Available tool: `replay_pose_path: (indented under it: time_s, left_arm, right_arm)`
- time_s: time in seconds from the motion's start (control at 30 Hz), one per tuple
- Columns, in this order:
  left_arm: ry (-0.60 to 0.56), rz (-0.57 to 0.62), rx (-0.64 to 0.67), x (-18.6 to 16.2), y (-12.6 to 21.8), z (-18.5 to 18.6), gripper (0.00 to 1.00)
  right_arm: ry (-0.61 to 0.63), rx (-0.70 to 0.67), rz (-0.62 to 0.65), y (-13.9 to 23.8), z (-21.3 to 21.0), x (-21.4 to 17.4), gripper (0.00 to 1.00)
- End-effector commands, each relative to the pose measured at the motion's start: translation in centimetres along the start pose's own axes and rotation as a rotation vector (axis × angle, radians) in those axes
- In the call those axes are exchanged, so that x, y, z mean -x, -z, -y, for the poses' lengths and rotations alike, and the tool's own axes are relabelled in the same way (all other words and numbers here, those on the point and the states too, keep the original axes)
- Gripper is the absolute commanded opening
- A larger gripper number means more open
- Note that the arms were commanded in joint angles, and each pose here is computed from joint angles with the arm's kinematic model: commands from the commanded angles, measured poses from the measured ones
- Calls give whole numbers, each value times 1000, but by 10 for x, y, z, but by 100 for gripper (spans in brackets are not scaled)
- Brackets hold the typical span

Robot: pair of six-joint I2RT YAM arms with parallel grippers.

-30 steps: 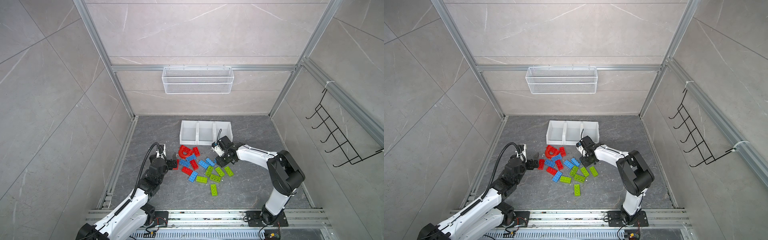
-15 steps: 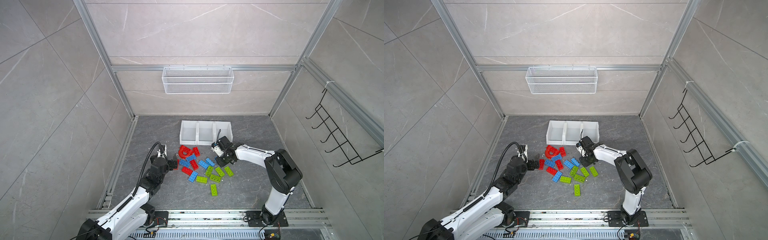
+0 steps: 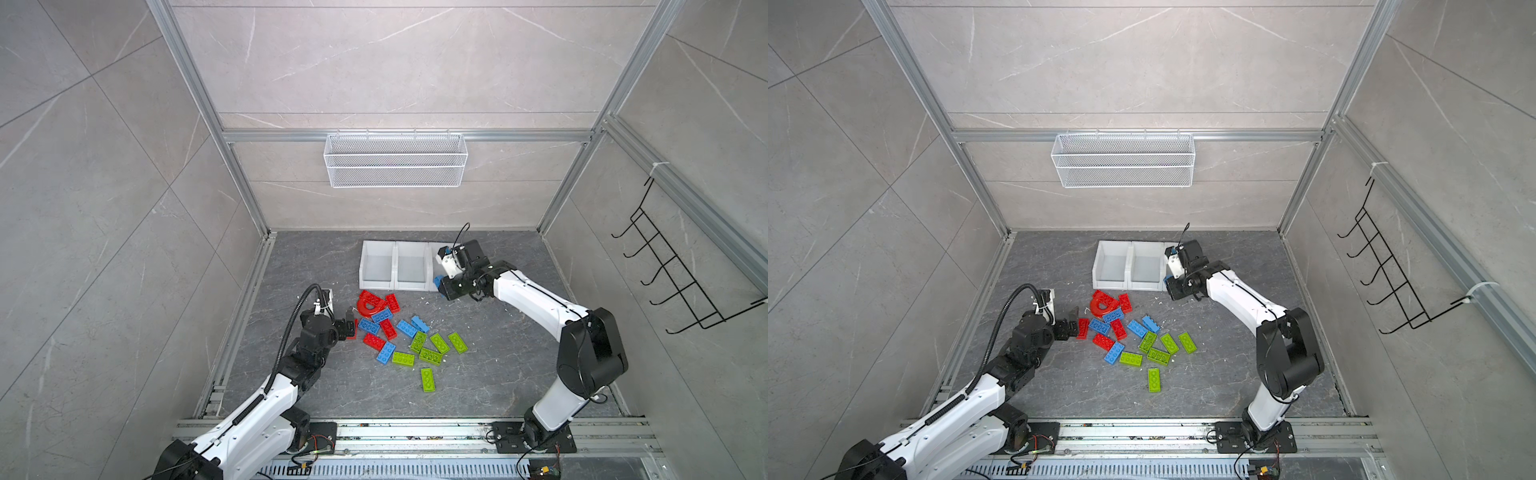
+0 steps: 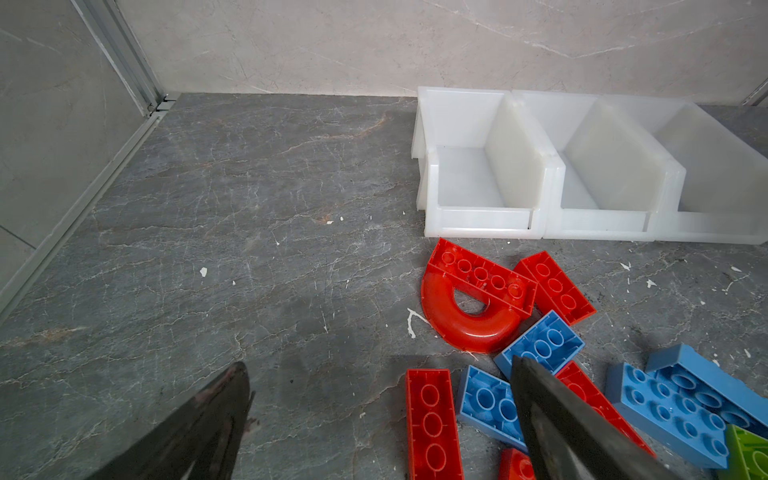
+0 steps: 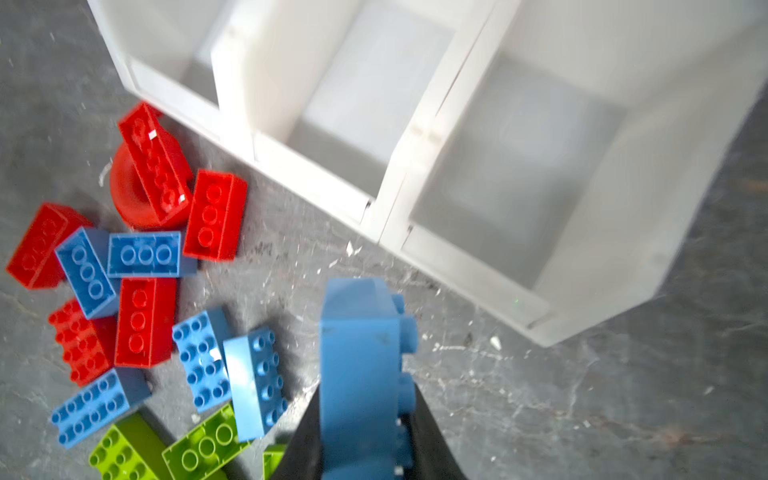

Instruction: Sort the legos into containers by color

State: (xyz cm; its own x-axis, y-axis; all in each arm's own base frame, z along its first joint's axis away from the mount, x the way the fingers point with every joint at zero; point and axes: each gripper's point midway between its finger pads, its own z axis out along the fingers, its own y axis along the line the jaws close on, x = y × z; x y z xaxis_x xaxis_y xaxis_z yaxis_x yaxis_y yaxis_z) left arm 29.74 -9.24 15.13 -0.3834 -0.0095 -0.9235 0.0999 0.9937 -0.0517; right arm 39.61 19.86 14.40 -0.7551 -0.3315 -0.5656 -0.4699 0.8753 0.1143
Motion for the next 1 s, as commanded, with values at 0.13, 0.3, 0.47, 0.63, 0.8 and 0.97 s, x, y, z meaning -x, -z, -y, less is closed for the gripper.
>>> replay_pose_path:
  time_s: [0.13, 0.3, 0.47, 0.63, 0.8, 0.97]
  left_arm:
    - [45, 52, -7, 13, 2, 1, 100]
    - [44, 36, -8, 11, -1, 2, 100]
    - [43, 30, -9, 9, -2, 2, 100]
    - [43, 32, 1, 9, -2, 0, 100]
    - [40, 31, 10, 9, -2, -1, 100]
    - [41, 30, 12, 9, -3, -1, 100]
  right_arm:
    - [-96, -33, 0, -2, 32, 30, 0]
    - [-137, -77, 8, -12, 57, 40, 0]
    - [-154, -76, -18, -36, 65, 40, 0]
    - [-180, -97, -18, -58, 75, 46, 2]
    - [-200, -128, -13, -66, 84, 52, 27]
    - [-201, -129, 14, -51, 81, 60, 49]
